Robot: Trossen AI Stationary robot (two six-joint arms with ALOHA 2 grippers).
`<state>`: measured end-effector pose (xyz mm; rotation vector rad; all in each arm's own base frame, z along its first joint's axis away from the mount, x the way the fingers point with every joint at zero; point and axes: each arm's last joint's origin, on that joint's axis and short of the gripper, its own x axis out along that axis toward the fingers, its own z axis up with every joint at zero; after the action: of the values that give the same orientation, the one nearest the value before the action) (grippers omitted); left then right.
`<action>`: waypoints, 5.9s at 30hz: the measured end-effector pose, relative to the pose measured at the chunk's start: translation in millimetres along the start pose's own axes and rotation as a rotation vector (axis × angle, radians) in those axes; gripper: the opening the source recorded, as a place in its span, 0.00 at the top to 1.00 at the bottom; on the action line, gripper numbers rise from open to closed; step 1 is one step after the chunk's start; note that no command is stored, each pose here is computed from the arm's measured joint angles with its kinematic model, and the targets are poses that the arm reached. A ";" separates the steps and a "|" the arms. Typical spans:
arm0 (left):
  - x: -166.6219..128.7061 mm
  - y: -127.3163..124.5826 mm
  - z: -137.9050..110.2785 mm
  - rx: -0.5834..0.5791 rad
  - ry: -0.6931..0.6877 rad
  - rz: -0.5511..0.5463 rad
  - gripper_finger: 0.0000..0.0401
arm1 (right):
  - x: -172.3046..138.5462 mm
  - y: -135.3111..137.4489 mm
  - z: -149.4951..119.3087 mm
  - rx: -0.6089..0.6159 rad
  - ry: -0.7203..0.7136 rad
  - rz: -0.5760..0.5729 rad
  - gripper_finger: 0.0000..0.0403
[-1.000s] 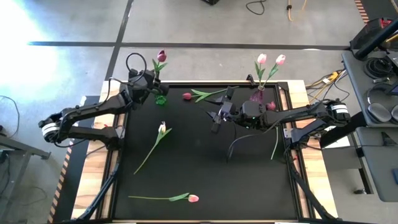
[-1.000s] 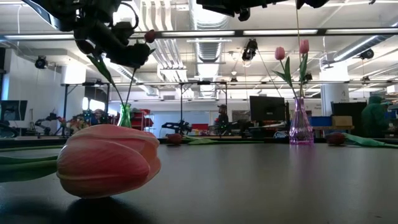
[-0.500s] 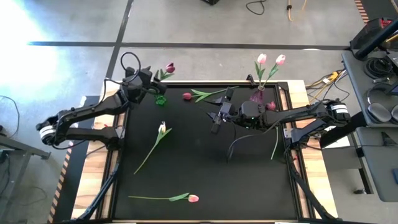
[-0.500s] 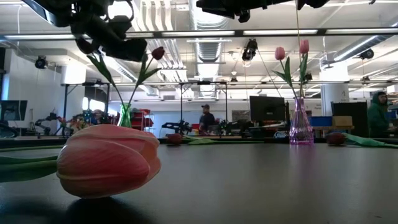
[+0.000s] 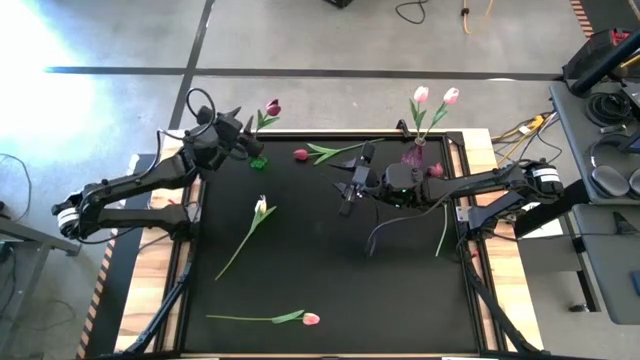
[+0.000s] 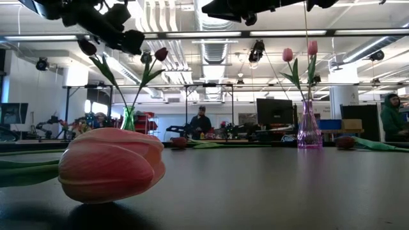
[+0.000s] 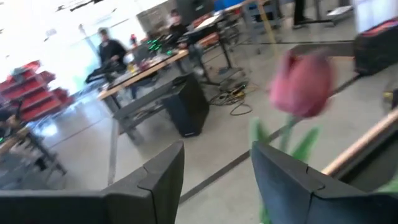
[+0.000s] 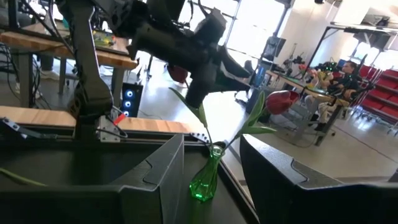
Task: Sort flowers into vase by color
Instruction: Put the pink flower into the violet vase
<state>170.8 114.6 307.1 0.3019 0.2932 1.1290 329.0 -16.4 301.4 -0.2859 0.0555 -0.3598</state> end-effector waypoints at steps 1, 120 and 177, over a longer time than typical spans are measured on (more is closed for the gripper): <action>-2.9 -1.8 1.2 0.008 -0.012 -0.030 0.57 | 0.0 0.1 -0.5 -0.002 0.005 0.001 0.63; -26.0 -202.9 -0.1 -0.240 -0.283 -0.995 1.00 | -48.9 23.5 -67.4 0.319 -0.030 0.124 0.63; -22.4 -200.2 -6.5 -0.317 -0.212 -1.033 0.75 | -57.6 5.2 -29.5 0.221 -0.033 0.049 0.97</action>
<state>326.8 15.5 226.6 -0.0350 0.0485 0.1096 273.8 0.8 271.8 -0.0719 -0.0097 -0.3091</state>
